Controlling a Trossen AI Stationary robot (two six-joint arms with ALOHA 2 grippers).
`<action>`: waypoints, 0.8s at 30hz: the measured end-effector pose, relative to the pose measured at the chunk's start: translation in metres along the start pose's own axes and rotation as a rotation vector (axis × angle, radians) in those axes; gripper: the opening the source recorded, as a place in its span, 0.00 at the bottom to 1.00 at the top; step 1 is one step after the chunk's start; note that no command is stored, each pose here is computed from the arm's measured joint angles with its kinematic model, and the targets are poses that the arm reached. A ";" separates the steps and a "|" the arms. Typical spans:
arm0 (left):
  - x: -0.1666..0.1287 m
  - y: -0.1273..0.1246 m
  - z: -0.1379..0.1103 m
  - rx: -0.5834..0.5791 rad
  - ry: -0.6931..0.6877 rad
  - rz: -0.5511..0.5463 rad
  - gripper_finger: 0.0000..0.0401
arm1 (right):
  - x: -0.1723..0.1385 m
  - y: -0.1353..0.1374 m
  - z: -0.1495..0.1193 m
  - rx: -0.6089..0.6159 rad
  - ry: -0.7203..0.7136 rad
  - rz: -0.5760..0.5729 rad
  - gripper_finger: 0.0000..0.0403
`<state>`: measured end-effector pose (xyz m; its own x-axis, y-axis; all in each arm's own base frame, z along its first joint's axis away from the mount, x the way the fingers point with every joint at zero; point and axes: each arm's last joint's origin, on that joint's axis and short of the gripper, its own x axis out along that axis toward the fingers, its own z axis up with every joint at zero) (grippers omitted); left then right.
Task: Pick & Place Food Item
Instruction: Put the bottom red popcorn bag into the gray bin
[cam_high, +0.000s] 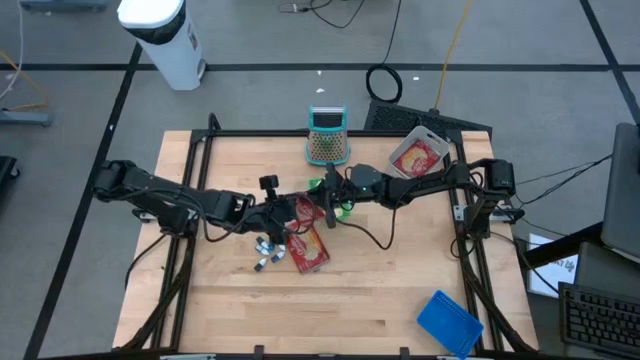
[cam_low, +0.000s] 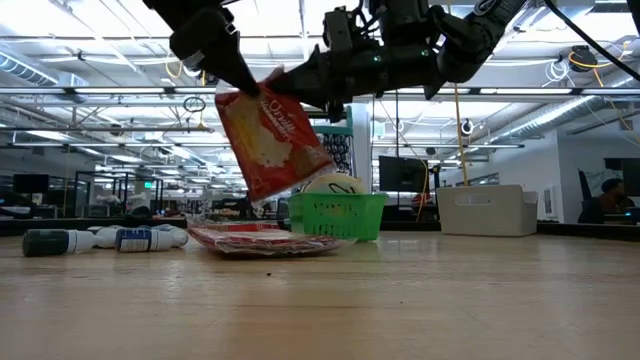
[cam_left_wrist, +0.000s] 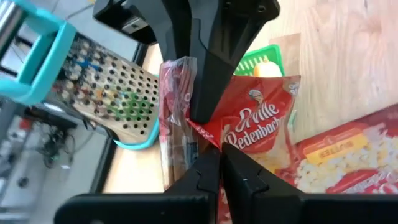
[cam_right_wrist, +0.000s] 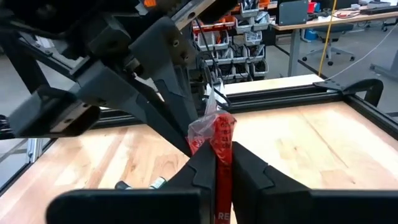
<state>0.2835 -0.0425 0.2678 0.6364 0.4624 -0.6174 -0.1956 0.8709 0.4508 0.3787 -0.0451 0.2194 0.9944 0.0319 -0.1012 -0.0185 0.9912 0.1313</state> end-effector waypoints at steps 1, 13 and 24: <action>0.000 0.000 0.000 -0.020 0.000 -0.004 0.06 | 0.000 0.000 0.000 0.000 0.001 -0.001 0.04; -0.072 0.041 -0.008 -0.248 -0.147 -0.146 0.41 | -0.002 -0.001 0.001 -0.008 0.026 -0.010 0.02; -0.137 0.078 -0.068 -0.409 -0.533 -0.206 0.51 | -0.041 0.011 0.041 -0.105 -0.073 0.039 0.02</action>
<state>0.1303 -0.0264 0.3444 0.9493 0.2276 -0.2170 -0.2298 0.9731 0.0150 0.3417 -0.0412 0.2653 0.9976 0.0649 -0.0260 -0.0641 0.9975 0.0298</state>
